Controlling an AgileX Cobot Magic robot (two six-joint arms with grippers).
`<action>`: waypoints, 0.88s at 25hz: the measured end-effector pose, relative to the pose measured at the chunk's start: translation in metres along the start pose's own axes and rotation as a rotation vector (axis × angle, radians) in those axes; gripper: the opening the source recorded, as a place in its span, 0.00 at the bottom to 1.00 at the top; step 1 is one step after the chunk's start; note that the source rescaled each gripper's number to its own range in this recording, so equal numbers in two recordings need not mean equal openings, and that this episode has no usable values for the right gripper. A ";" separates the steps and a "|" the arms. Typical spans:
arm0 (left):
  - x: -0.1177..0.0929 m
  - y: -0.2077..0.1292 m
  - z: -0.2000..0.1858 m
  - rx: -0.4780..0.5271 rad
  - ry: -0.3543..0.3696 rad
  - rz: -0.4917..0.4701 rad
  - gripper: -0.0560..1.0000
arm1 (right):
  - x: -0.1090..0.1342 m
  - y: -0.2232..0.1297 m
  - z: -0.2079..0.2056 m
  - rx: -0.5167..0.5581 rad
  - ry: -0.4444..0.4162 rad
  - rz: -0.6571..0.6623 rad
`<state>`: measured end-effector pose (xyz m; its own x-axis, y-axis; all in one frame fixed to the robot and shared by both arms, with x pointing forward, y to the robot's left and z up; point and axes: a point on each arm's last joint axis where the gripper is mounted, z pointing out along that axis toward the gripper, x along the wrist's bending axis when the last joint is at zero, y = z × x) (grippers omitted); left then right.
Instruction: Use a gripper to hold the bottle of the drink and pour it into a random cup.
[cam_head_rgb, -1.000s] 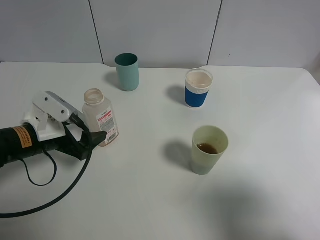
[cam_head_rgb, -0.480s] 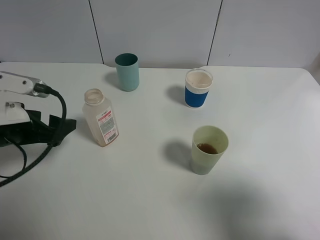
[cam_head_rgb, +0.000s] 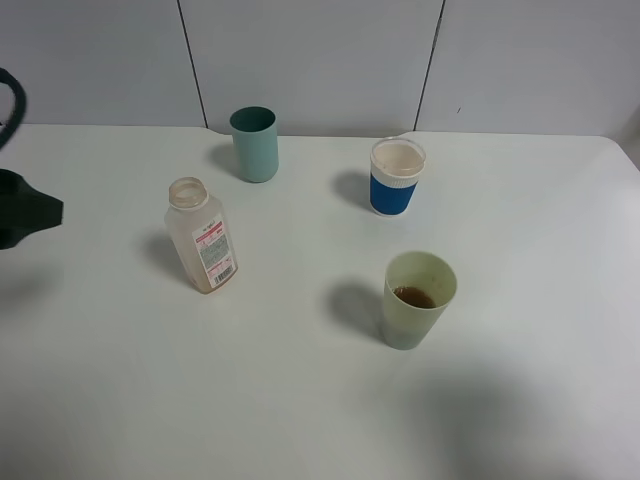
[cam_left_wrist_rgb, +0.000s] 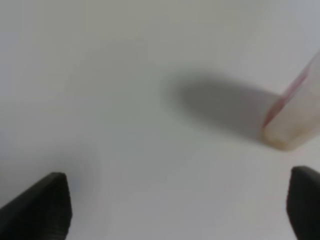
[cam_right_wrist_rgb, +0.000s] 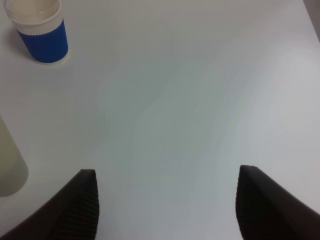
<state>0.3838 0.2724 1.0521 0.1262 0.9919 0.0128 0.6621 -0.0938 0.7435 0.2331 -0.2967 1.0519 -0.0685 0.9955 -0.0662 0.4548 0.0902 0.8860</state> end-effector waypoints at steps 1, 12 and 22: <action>0.003 0.001 -0.009 0.005 0.016 -0.001 0.78 | 0.000 0.000 0.000 0.000 0.000 0.000; 0.032 -0.026 -0.088 -0.086 0.224 -0.138 0.78 | 0.000 0.000 0.000 0.000 0.000 0.000; 0.023 -0.060 -0.132 -0.287 0.192 -0.221 0.78 | 0.000 0.000 0.000 0.000 0.000 0.000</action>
<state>0.2499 0.3124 1.0962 -0.1546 0.9859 -0.0640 0.4214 0.1244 0.8983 0.2331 -0.2967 1.0519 -0.0685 0.9955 -0.0662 0.4548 0.0902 0.8860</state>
